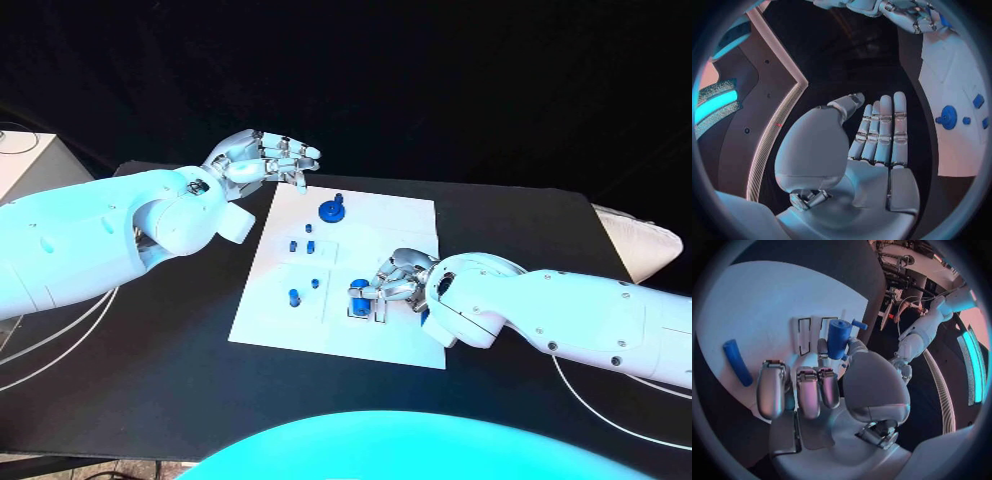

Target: Assemble the parts on the task board

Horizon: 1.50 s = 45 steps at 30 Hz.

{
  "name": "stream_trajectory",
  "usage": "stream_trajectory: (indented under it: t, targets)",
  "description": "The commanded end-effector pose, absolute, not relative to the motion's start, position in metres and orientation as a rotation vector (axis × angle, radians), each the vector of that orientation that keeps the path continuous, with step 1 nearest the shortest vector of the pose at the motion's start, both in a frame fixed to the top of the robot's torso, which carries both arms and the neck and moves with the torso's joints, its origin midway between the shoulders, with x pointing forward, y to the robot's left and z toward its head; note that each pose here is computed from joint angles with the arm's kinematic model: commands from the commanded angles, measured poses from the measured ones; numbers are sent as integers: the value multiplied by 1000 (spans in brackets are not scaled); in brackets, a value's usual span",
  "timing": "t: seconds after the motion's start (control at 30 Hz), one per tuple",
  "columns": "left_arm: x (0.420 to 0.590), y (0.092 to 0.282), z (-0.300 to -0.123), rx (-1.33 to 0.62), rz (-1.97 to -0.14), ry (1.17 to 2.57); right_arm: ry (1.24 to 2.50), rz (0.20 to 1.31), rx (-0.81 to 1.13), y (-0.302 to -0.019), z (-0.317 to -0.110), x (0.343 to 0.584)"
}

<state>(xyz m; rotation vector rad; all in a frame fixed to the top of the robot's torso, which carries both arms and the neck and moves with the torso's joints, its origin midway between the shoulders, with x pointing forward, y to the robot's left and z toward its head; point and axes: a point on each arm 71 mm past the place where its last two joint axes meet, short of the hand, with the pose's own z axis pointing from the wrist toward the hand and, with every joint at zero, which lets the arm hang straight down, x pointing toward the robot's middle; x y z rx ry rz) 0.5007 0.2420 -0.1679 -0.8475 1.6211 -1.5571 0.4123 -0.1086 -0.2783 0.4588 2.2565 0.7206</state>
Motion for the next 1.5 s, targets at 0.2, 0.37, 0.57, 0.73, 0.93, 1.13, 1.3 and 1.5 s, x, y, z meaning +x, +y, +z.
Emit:
stream_trajectory:
  t: [0.2,0.37,0.57,0.73,0.93,1.13,1.3,1.5]
  targets:
    - [500,240,-167,-840,-1572,1631,2278,680,425,-110,-282,412]
    - [500,241,-168,-841,-1570,1632,2263,664,415,-112,-282,413]
    - [500,242,-168,-841,-1568,1633,2251,656,403,-113,-281,412]
    - [500,242,-168,-841,-1566,1634,2243,656,397,-114,-279,410]
    - [500,242,-168,-841,-1565,1635,2247,672,392,-112,-279,409]
    - [500,242,-168,-841,-1564,1637,2245,684,393,-110,-279,410]
    - [500,243,-168,-842,-1562,1638,2247,690,392,-110,-279,410]
    - [499,243,-168,-842,-1560,1641,2243,691,395,-111,-279,410]
